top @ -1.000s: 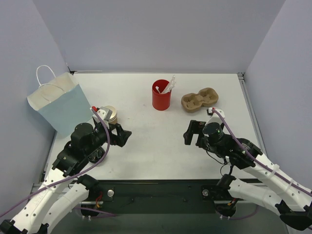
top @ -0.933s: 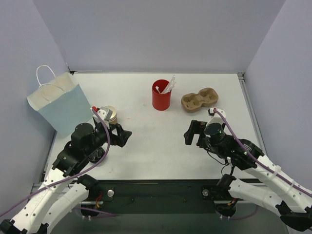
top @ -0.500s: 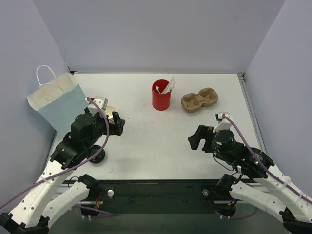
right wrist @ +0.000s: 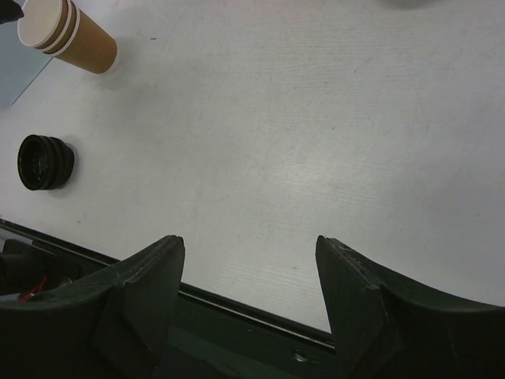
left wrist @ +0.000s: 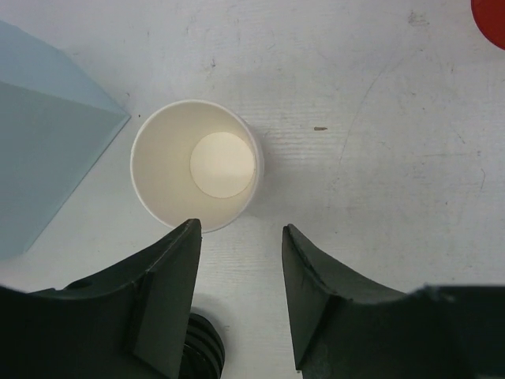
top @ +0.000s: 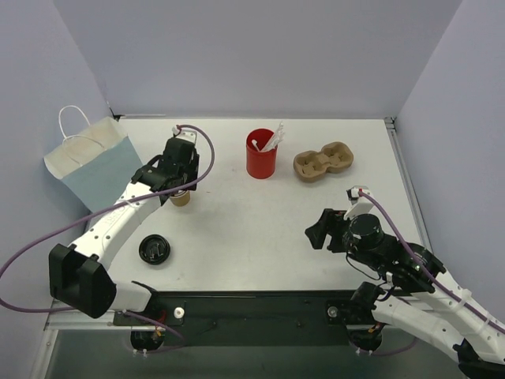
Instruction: Pack the takeout coffee
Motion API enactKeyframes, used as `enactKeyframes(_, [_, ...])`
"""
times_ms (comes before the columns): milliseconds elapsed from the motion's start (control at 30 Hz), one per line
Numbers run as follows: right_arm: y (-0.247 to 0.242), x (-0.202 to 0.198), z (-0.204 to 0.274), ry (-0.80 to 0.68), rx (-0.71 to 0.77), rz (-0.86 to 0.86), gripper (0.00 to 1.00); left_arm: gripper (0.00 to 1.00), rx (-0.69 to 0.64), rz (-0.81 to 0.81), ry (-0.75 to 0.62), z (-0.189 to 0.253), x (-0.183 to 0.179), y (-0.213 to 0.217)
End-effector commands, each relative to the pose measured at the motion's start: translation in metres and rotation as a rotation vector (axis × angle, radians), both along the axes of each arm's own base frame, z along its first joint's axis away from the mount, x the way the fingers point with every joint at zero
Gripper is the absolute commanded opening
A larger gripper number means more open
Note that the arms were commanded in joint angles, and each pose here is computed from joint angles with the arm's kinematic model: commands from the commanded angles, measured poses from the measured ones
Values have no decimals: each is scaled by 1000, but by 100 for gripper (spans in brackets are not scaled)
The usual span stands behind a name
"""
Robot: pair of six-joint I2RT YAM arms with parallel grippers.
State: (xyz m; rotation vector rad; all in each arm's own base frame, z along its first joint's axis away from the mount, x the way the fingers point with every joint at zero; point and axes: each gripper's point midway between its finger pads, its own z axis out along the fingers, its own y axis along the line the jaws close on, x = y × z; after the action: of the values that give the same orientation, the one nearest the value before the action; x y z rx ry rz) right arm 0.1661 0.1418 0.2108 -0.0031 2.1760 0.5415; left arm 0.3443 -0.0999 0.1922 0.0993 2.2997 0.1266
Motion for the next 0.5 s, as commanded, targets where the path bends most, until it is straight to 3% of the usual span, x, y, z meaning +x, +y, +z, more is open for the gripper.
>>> enactKeyframes(0, [2,-1,-9,7,-22,25,66,54,-53,-23,-12,2,10,1])
enactKeyframes(467, [10,-1,-8,-2,-34,77,63,45,-66,-74,73,-27,26,-5])
